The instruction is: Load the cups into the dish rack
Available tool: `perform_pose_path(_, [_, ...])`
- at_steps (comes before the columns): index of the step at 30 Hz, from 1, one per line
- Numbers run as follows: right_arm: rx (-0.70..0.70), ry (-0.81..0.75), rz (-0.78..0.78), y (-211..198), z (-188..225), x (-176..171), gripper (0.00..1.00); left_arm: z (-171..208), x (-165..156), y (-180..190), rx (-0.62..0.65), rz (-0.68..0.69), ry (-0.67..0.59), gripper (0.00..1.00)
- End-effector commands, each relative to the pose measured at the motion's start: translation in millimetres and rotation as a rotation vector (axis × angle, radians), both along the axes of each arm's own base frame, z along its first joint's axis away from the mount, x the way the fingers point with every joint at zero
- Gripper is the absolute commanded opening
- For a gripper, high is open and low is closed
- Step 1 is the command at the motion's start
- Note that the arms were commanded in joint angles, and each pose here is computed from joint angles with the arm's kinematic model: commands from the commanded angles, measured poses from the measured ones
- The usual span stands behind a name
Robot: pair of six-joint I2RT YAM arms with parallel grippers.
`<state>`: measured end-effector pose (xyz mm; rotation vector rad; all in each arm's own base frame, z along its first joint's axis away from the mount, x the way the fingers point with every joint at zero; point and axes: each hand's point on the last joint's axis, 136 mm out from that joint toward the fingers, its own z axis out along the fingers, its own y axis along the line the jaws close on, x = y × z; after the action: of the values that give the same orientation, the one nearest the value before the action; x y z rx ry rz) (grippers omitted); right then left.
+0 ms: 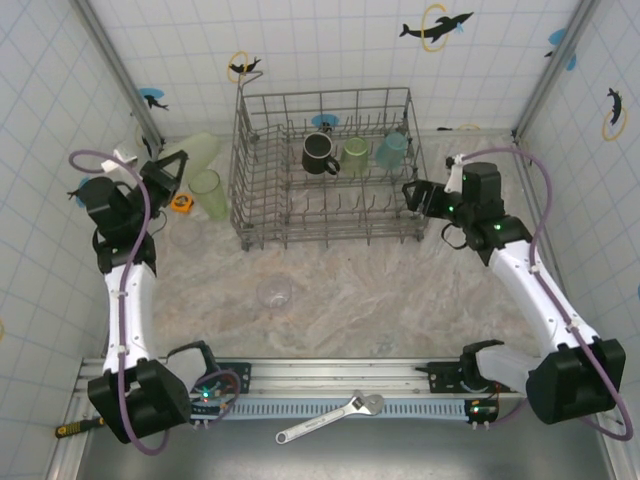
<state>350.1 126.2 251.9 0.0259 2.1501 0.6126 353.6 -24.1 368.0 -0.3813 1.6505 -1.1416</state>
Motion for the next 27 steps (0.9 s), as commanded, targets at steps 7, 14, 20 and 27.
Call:
perform_pose_path(7, [0.078, -0.092, 0.088, 18, 53, 14, 1.0, 33, 5, -41, 0.02, -0.102, -0.116, 0.0])
perform_pose_path(14, [0.211, -0.082, 0.182, 51, 62, 28, 1.0, 25, 13, -65, -0.008, -0.147, -0.089, 0.0])
perform_pose_path(20, [0.29, -0.078, 0.259, 82, 68, 35, 1.0, 25, 22, -101, -0.009, -0.249, -0.095, 0.0])
perform_pose_path(27, [0.357, -0.064, 0.313, 114, 72, 40, 1.0, 22, 32, -128, -0.026, -0.315, -0.096, 0.0])
